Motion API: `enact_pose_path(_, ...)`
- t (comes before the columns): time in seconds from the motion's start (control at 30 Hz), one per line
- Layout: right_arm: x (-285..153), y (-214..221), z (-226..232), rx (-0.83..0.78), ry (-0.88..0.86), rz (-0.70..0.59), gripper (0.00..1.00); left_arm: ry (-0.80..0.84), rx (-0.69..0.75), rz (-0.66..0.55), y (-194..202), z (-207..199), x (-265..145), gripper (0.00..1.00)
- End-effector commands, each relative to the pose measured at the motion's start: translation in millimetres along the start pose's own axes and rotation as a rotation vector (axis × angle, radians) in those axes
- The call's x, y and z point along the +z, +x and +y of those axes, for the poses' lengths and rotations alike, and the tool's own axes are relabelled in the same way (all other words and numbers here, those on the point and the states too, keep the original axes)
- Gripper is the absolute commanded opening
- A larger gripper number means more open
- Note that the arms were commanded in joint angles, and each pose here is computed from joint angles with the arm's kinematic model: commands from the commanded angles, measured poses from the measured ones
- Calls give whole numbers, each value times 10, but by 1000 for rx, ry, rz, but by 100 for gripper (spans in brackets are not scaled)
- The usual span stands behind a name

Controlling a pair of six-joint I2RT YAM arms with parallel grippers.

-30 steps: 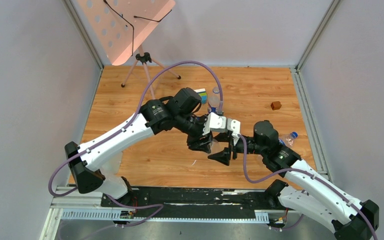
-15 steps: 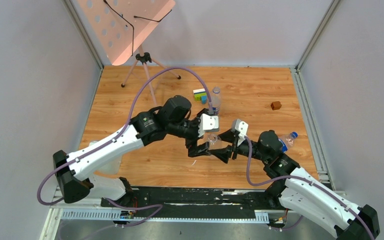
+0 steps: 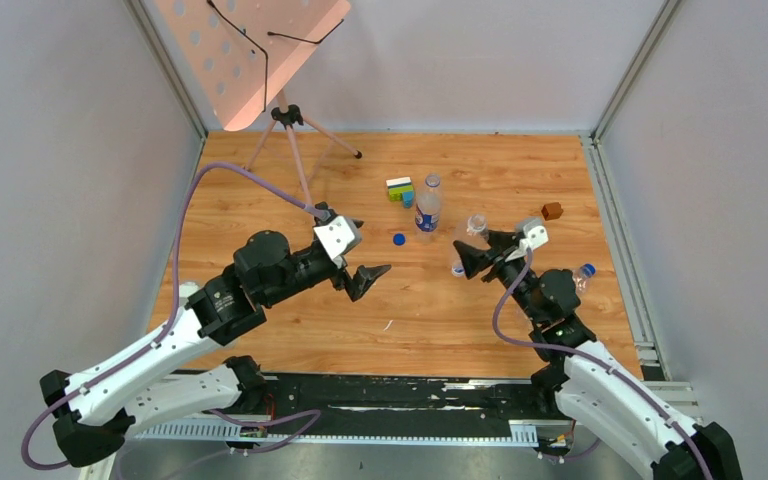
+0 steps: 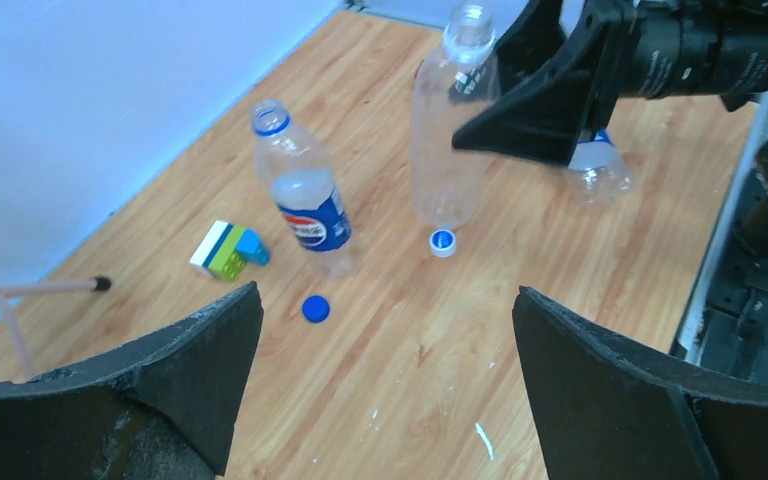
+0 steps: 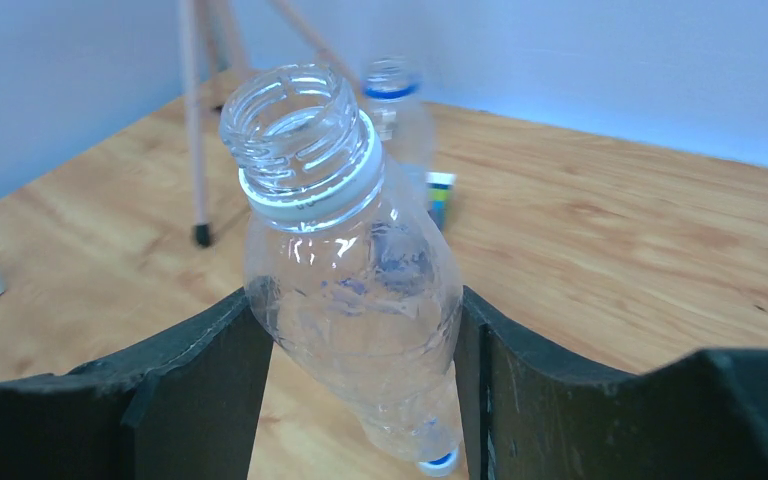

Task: Unscrew the bottle caps
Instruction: Place the plastic bottle at the center of the board.

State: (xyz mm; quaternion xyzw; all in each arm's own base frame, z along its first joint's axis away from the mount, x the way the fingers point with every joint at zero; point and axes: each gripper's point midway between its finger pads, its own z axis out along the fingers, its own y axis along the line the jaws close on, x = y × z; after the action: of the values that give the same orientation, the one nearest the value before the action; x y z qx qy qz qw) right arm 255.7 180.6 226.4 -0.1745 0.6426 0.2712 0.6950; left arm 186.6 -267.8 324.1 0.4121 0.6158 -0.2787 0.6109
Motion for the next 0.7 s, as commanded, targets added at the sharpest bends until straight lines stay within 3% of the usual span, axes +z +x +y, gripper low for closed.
enact_pose_path(0.0, 34, -318, -461, 61, 175, -167, 36, -138, -68, -70, -71, 209, -70, 100)
enact_pose_path(0.27, 289, -160, -912, 80, 258, -170, 36, -163, -110, -62, 44, 222, -70, 100)
enact_pose_path(0.67, 703, 29, -1104, 28, 232, -183, 38, -198, -191, -34, 232, 231, 0, 100)
